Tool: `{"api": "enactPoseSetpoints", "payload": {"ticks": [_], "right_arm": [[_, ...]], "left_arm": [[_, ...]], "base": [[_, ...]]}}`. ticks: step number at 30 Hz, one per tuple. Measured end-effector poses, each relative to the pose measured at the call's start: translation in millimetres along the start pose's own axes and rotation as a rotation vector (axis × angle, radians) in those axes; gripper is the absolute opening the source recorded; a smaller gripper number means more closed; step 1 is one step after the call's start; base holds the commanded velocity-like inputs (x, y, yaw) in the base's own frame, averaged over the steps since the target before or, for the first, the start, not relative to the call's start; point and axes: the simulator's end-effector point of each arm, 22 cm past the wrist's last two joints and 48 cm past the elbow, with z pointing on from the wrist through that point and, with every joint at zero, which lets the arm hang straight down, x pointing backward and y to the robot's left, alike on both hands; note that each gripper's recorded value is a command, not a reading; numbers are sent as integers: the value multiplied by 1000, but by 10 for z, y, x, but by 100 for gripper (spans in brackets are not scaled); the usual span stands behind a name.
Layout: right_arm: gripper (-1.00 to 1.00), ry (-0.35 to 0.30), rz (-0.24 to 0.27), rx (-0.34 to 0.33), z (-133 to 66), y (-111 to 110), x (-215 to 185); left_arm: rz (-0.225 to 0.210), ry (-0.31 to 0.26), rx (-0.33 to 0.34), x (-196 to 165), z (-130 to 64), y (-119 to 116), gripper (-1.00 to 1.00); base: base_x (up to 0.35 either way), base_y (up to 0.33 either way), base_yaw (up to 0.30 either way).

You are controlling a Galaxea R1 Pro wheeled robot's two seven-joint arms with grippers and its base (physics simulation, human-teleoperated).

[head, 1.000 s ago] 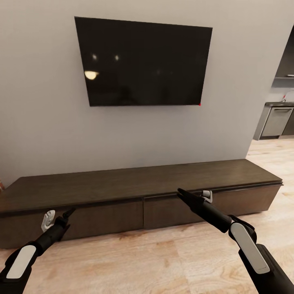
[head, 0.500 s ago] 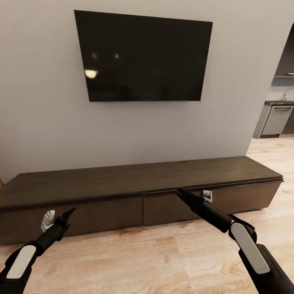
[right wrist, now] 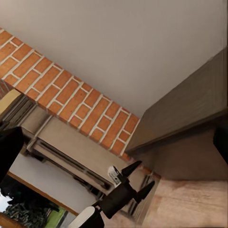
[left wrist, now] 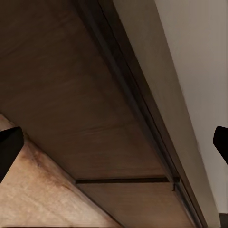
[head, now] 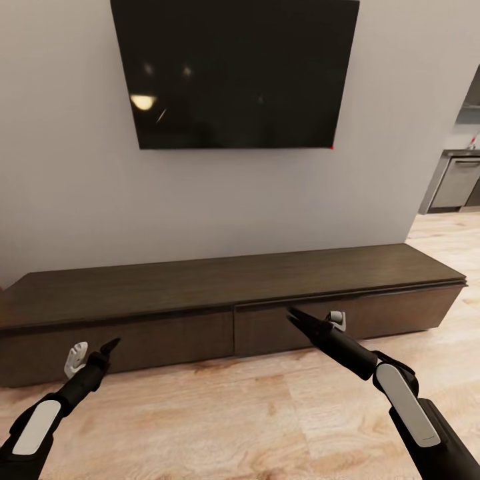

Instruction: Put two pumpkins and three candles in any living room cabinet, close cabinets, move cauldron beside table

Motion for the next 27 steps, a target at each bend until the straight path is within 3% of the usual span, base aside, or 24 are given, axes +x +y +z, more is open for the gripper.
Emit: {"api": "enactPoseSetpoints", "payload": {"ticks": [8,27], "right_arm": [[100,6,26,20,-4,-178,60],[100,7,25,19,-7,-172,57]], "left_arm": [[-5,17,-29,111,54,167,100],[4,20,-28,117,51,166,100]], "base": [[0,0,0],[16,0,0]]}}
